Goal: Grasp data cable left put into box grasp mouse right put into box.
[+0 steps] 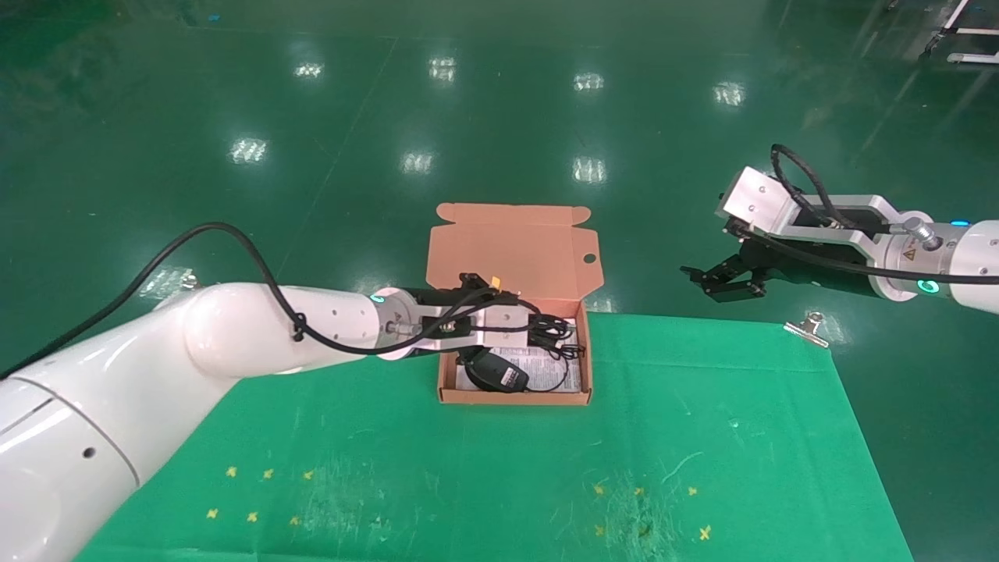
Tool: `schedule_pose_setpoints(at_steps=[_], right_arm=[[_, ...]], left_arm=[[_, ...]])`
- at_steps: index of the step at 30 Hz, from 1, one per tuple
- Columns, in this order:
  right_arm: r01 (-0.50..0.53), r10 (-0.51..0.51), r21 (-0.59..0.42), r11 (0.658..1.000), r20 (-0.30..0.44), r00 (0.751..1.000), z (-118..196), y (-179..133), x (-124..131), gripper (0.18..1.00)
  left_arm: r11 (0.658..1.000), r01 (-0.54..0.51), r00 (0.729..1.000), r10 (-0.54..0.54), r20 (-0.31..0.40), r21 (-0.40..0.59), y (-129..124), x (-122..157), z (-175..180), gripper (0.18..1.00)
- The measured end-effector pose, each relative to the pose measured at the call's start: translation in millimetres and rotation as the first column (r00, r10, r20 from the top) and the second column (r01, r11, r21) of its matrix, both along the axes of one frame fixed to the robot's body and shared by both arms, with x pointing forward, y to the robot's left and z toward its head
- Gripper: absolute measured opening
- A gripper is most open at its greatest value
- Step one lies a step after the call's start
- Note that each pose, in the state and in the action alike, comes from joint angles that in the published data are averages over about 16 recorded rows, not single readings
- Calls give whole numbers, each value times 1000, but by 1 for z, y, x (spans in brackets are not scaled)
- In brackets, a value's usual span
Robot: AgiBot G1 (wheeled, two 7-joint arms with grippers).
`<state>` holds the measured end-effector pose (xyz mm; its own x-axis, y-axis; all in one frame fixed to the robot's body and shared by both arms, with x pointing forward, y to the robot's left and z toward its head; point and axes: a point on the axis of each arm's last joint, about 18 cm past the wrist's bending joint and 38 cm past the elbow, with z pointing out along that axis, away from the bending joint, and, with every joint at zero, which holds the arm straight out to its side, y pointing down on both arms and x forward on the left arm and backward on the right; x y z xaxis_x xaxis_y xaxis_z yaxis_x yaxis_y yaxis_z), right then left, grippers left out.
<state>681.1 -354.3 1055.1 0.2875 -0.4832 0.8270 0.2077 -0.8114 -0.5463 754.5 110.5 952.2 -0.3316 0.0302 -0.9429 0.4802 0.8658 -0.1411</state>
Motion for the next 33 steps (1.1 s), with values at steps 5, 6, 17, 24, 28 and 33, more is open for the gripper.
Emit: schedule_pose_setpoints(at_steps=[5, 6, 17, 24, 28, 33], right_arm=[[0, 0, 3, 1000, 3, 1000, 1, 0, 1, 1000], [0, 0, 4, 1000, 6, 1000, 2, 0, 0, 1000], [6, -4, -18, 1000, 92, 996, 30, 1, -3, 1000], [-12, 15, -29, 1000, 114, 993, 38, 3, -9, 1000], [-47, 47, -9, 999, 87, 995, 30, 6, -13, 1000], [-113, 111, 43, 993, 37, 993, 14, 12, -21, 1000]], left_arm=[[1000, -1, 1000, 1, 6, 1, 2, 0, 2, 341], [1000, -2, 1000, 2, 10, 2, 3, 0, 4, 356], [998, -44, 987, 49, 152, -37, 19, 3, 66, 569], [991, -59, 975, 84, 206, -124, 32, 0, 104, 735], [980, -49, 983, 81, 163, -192, 41, -4, 102, 822], [956, -27, 997, 46, 61, -291, 54, -13, 86, 904]])
